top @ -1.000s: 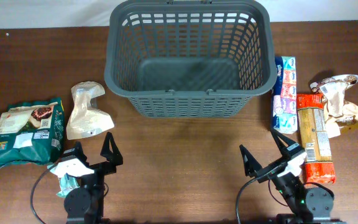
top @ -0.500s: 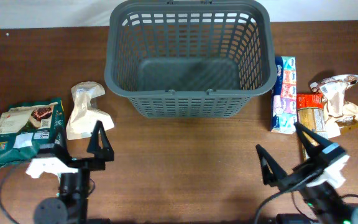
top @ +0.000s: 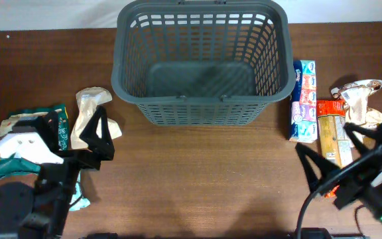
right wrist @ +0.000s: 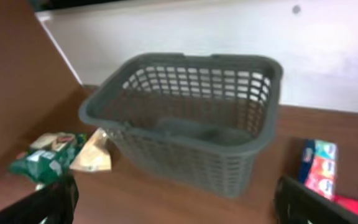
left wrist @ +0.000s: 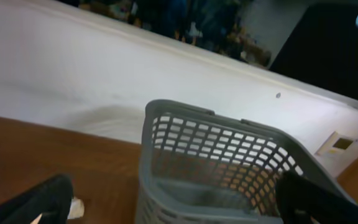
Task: Pack container
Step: 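Move the right gripper over the Kleenex tissue pack stack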
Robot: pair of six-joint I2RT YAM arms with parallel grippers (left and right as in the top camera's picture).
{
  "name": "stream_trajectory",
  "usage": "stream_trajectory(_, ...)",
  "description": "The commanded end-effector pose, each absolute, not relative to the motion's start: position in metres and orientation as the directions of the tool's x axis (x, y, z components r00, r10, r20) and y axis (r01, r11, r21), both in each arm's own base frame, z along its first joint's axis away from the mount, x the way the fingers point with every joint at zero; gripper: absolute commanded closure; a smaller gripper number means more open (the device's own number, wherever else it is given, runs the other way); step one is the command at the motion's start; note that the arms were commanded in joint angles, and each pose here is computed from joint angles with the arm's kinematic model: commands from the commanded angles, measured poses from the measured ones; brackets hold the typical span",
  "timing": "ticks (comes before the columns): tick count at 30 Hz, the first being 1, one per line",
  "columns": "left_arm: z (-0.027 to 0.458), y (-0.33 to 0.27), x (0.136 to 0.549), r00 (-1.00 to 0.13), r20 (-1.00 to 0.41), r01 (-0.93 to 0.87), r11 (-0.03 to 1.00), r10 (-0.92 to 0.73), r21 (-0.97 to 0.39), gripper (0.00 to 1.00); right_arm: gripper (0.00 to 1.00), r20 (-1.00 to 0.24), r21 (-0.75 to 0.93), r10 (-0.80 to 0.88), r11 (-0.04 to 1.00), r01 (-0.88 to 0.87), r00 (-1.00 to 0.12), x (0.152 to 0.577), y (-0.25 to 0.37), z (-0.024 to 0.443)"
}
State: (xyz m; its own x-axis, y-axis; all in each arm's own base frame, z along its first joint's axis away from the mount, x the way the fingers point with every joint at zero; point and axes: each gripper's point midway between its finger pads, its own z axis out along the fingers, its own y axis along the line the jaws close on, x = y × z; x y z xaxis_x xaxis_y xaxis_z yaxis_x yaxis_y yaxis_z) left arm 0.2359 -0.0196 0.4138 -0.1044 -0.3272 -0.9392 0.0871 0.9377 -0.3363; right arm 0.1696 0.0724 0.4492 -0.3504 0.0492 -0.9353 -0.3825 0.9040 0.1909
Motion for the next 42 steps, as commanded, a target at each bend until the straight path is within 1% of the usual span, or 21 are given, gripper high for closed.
stream_trajectory(1,0.413,-0.023,0.236,-0.129,-0.941,0.101,0.94,-0.312,-0.326,0.01,0.01,-0.94,0.101,-0.019,0.938,-0.331,-0.34,0.174,0.059,0.457)
stream_trajectory(3,0.407,-0.023,0.236,-0.149,-0.938,0.093,0.94,-0.312,-0.327,0.01,0.01,-0.933,0.076,-0.038,0.952,-0.297,-0.358,0.174,0.052,0.451)
stream_trajectory(5,0.403,-0.02,0.237,-0.162,-0.939,0.074,0.945,-0.304,-0.319,0.01,0.01,-0.917,0.054,-0.042,0.972,-0.227,-0.396,0.174,0.039,0.441)
stream_trajectory(9,0.394,-0.02,0.243,-0.19,-0.964,0.086,0.975,-0.186,-0.205,0.01,0.01,-0.869,0.057,0.059,0.998,0.02,-0.492,0.167,0.001,0.418)
stream_trajectory(10,0.391,-0.02,0.245,-0.201,-0.964,0.085,0.977,-0.173,-0.194,0.01,0.01,-0.855,0.053,0.096,0.994,0.097,-0.51,0.163,-0.01,0.412)
stream_trajectory(13,0.383,-0.02,0.254,-0.231,-0.962,0.085,0.982,-0.147,-0.171,0.01,0.01,-0.831,0.027,0.152,0.972,0.235,-0.535,0.154,-0.031,0.402)
stream_trajectory(17,0.369,-0.02,0.269,-0.284,-0.948,0.077,0.983,-0.141,-0.169,0.01,0.01,-0.797,-0.052,0.16,0.942,0.33,-0.582,0.139,-0.051,0.389)
stream_trajectory(22,0.352,-0.02,0.286,-0.348,-0.927,0.066,0.982,-0.141,-0.174,0.01,0.01,-0.724,-0.156,0.157,0.912,0.381,-0.672,0.125,-0.066,0.366)
stream_trajectory(24,0.348,-0.021,0.289,-0.362,-0.921,0.068,0.982,-0.142,-0.178,0.01,0.01,-0.703,-0.179,0.156,0.906,0.385,-0.694,0.125,-0.068,0.357)
stream_trajectory(30,0.343,-0.02,0.294,-0.38,-0.914,0.064,0.982,-0.142,-0.179,0.01,0.01,-0.676,-0.242,0.153,0.878,0.413,-0.721,0.159,-0.079,0.323)
stream_trajectory(35,0.343,-0.02,0.294,-0.381,-0.914,0.063,0.982,-0.142,-0.179,0.01,0.01,-0.63,-0.25,0.192,0.867,0.431,-0.753,0.191,-0.086,0.289)
stream_trajectory(38,0.342,-0.02,0.294,-0.383,-0.913,0.063,0.982,-0.142,-0.179,0.01,0.01,-0.577,-0.215,0.243,0.876,0.432,-0.78,0.212,-0.092,0.267)
stream_trajectory(42,0.339,-0.02,0.292,-0.394,-0.908,0.061,0.982,-0.142,-0.18,0.01,0.01,-0.501,-0.121,0.305,0.902,0.414,-0.81,0.24,-0.105,0.24)
